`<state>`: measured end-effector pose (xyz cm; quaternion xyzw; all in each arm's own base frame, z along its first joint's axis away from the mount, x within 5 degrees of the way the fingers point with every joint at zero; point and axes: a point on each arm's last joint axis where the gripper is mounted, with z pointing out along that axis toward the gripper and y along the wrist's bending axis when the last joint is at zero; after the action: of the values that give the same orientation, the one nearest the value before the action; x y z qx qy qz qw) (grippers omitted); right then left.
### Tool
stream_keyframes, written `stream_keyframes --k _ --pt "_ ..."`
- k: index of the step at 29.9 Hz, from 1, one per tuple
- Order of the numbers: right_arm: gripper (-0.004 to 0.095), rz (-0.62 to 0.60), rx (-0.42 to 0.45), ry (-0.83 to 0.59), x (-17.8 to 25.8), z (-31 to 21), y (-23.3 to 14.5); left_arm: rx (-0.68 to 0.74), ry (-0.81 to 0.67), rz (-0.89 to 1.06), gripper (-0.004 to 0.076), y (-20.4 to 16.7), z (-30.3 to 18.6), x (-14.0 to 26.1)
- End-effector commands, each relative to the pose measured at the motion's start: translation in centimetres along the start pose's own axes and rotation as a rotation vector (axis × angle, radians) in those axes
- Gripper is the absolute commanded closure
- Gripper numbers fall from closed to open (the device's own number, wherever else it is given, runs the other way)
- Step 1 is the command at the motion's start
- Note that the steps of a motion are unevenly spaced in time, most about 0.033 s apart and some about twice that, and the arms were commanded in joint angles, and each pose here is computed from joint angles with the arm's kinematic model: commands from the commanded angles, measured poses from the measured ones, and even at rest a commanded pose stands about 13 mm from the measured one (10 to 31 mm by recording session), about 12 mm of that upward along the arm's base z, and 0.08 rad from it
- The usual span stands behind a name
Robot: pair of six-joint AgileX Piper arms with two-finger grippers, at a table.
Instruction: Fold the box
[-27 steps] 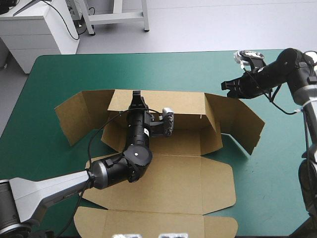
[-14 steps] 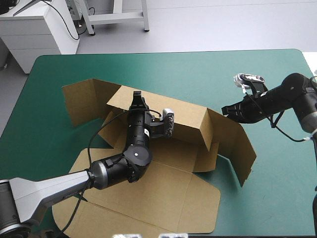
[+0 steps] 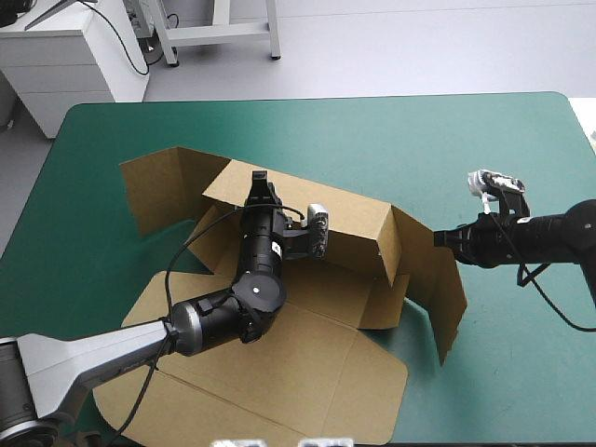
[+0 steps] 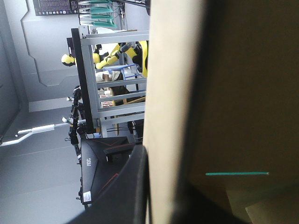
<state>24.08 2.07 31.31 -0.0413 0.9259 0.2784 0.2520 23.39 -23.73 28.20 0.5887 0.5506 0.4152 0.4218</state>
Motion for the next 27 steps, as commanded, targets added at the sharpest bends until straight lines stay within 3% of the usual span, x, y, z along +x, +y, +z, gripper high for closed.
stream_keyframes --k 1,8,19,27 --pt "0.0928 -0.018 -0.075 -0.05 0.9 -1.2 1.5 -0.043 0.006 -0.046 0.0732 1.5 -0.8 0.3" --pt "0.0928 -0.011 -0.19 -0.12 3.2 -0.4 2.0 -0.042 0.004 -0.048 0.0732 1.5 -0.8 0.3" --pt "0.092 -0.088 -0.158 -0.424 7.9 -0.3 1.9 -0.041 0.0 -0.057 0.0732 1.5 -0.8 0.3" --pt "0.0904 -0.15 -0.185 -0.392 9.8 1.1 2.0 -0.044 -0.004 -0.062 0.0732 1.5 -0.8 0.2"
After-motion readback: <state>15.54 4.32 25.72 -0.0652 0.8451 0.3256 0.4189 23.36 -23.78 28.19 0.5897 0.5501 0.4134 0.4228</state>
